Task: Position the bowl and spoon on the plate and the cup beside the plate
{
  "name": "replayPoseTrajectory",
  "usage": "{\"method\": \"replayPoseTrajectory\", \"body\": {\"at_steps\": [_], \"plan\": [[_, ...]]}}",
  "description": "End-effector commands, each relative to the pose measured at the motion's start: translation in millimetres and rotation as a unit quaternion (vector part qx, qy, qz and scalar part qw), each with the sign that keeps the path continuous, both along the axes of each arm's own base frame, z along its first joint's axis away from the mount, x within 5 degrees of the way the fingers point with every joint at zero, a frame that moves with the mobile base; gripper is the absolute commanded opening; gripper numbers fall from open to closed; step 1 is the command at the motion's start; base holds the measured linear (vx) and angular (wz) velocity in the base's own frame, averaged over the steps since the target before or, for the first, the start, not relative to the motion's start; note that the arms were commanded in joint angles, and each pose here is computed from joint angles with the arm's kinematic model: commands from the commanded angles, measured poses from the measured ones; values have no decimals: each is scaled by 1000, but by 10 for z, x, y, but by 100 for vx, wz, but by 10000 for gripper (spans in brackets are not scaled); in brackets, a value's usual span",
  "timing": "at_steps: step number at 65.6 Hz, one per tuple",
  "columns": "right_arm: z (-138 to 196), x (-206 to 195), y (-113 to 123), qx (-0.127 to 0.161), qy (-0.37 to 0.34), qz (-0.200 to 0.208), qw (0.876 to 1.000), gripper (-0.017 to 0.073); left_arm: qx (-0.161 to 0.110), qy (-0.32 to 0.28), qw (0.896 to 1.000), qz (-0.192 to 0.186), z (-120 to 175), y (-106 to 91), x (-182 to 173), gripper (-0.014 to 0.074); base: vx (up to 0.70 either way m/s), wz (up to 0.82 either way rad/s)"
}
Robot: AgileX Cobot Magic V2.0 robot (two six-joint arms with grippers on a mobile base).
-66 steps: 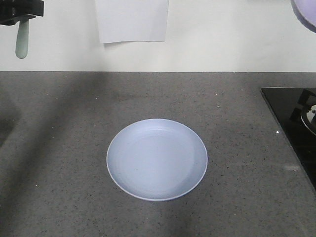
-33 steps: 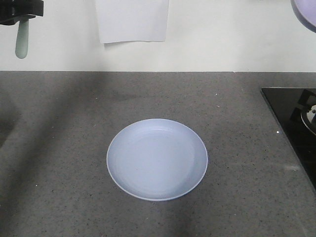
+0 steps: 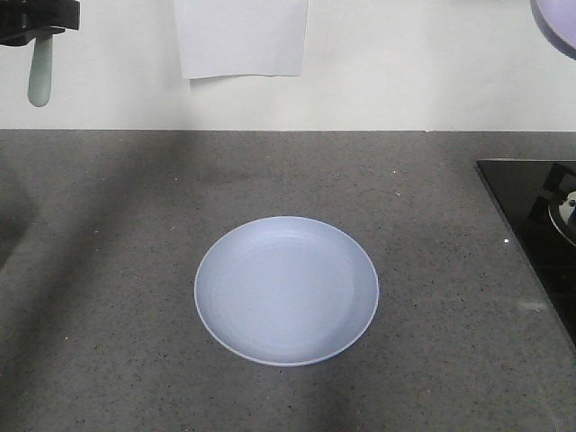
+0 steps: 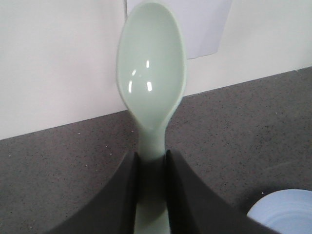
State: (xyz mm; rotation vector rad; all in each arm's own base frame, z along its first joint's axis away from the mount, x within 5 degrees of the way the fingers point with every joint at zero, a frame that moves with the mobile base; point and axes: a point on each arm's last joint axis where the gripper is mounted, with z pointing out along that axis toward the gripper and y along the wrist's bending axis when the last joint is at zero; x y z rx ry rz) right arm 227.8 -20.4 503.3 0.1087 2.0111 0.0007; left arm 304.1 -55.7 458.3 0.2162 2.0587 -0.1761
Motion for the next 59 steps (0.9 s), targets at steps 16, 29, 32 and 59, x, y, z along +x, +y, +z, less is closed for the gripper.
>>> {"method": "replayPoseTrajectory", "body": {"at_steps": [16,29,32,59], "plan": [[193,-89,2,-8,-62,-2,998,-7,-15,-60,998,-1,230,-4,-94,-6,0,0],[193,-89,2,-8,-63,-2,998,-7,-15,-60,998,-1,230,-4,-94,-6,0,0],[198,-88,2,-9,-65,-2,998,-7,-15,-60,998,-1,230,-4,-94,-6,0,0],[220,-11,127,75,-88,44,992,-7,-18,-60,998,-2,231,-8,-95,-6,0,0]]}}
